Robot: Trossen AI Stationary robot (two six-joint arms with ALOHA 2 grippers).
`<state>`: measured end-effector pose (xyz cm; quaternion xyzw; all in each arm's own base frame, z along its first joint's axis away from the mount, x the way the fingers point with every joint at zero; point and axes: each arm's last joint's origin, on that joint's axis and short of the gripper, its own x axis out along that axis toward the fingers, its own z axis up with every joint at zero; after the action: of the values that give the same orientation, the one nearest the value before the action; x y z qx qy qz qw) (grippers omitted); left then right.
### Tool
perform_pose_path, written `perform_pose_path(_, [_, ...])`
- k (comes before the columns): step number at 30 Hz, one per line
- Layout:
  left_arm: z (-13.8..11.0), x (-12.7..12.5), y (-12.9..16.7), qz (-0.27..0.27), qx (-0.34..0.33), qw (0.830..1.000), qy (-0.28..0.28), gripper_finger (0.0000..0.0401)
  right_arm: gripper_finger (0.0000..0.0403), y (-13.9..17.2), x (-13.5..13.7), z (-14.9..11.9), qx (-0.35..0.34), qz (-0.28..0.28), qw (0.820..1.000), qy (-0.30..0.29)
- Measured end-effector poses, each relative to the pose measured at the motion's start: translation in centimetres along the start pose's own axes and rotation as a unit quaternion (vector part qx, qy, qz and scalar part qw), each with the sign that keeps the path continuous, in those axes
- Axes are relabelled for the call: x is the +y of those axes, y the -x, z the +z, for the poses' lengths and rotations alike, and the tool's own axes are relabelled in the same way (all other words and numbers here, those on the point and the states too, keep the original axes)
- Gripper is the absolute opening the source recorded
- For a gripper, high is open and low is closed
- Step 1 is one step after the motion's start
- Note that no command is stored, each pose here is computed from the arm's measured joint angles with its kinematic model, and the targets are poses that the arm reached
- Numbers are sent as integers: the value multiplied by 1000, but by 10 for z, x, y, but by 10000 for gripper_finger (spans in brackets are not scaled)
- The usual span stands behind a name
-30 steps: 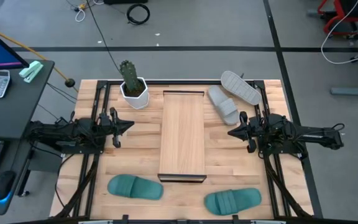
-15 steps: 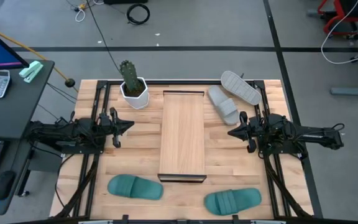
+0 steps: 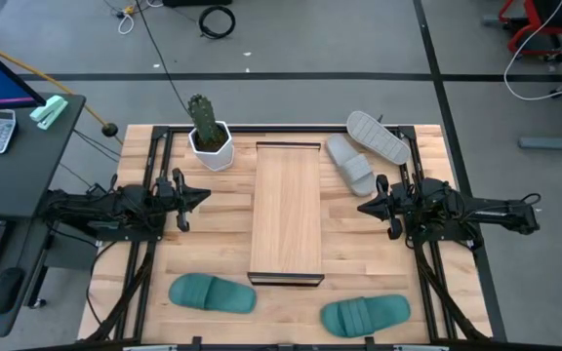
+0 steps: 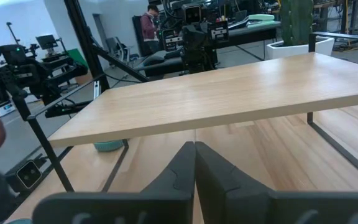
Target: Pick and place slides into the shelf
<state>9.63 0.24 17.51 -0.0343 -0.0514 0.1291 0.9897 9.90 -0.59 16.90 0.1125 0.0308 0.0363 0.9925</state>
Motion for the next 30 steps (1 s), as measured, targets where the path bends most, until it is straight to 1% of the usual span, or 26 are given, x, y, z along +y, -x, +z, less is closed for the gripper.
perform_pose_path(8, [0, 0, 0, 0, 0, 1000, 0, 23, 18, 0, 0, 0, 0, 0, 1000, 0])
perform_pose_path(19, [0, 0, 0, 0, 0, 1000, -1, 35, 18, 0, 0, 0, 0, 0, 1000, 0])
perform_pose_path(20, [0, 0, 0, 0, 0, 1000, -10, 34, 18, 0, 0, 0, 0, 0, 1000, 0])
perform_pose_path(26, [0, 0, 0, 0, 0, 994, -108, 24, 18, 0, 0, 0, 0, 0, 1000, 0])
perform_pose_path(30, [0, 0, 0, 0, 0, 994, -109, 26, 18, 0, 0, 0, 0, 0, 1000, 0])
